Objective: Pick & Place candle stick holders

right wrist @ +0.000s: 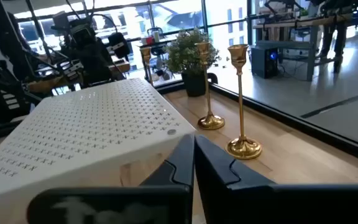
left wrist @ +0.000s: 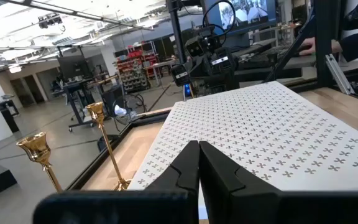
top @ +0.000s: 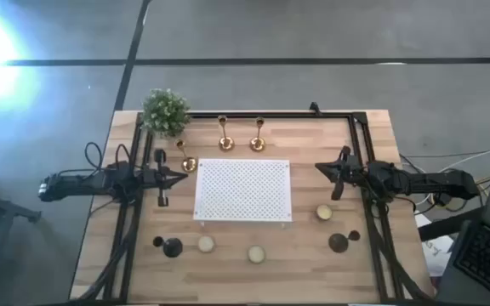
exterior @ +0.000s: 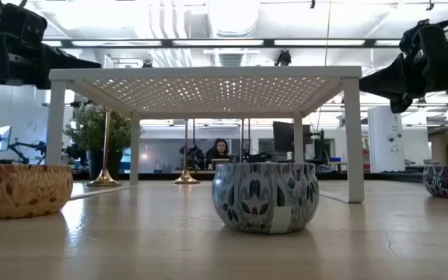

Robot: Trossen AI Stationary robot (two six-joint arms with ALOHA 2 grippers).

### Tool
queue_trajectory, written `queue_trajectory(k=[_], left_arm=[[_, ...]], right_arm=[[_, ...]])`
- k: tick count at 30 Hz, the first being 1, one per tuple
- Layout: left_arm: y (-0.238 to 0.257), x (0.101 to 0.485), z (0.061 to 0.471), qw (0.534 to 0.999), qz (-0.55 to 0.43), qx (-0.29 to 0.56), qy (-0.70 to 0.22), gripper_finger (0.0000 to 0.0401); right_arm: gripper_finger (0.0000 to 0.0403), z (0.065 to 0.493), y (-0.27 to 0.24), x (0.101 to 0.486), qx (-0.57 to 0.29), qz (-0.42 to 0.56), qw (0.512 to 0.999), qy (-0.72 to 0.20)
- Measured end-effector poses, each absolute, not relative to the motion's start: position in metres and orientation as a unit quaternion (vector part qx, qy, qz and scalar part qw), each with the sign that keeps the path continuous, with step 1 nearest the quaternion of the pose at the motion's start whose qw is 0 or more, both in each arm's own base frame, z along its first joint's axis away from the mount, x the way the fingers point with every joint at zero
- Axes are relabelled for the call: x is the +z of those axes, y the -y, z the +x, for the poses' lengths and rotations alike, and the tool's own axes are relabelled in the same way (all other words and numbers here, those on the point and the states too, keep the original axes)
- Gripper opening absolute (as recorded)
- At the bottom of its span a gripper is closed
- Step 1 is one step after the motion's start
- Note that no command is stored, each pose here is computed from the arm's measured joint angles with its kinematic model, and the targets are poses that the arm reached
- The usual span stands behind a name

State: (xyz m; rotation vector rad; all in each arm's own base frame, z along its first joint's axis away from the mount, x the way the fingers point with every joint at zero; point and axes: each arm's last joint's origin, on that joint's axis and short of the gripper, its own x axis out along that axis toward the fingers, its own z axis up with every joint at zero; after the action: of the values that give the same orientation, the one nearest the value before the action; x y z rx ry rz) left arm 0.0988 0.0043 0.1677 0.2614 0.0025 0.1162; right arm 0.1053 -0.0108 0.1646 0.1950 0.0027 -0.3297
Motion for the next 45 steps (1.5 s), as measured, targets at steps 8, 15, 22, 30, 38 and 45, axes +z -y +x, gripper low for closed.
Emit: queue_trajectory(k=[8, 15, 22, 30, 38, 45], left_arm=[[-0.004, 0.168, 0.099, 0.990, 0.130, 0.058, -0.001, 0.0012], [-0.004, 0.168, 0.099, 0.990, 0.130, 0.058, -0.001, 0.0012], [-0.004, 0.168, 0.099, 0.990, 0.130, 0.058, -0.001, 0.0012], [-0.004, 0.168, 0.099, 0.990, 0.130, 0.058, -0.001, 0.0012], [-0.004, 0.168, 0.099, 0.990, 0.130, 0.058, -0.001, 0.0012], [-0.004, 0.168, 0.099, 0.990, 0.130, 0.058, -0.001, 0.0012]], right_arm=[[0.0008, 0.105, 0.011, 0.165, -0.164, 0.097, 0.982, -0.001], [0.0008, 0.105, 0.011, 0.165, -0.164, 0.097, 0.982, -0.001], [0.0008, 0.105, 0.011, 0.165, -0.164, 0.097, 0.982, -0.001], [0.0008, 0.105, 0.011, 0.165, -0.164, 0.100, 0.981, 0.001], [0.0008, 0.105, 0.009, 0.178, -0.129, 0.110, 0.983, 0.065], [0.0008, 0.106, 0.005, 0.178, -0.058, 0.105, 0.991, 0.058]])
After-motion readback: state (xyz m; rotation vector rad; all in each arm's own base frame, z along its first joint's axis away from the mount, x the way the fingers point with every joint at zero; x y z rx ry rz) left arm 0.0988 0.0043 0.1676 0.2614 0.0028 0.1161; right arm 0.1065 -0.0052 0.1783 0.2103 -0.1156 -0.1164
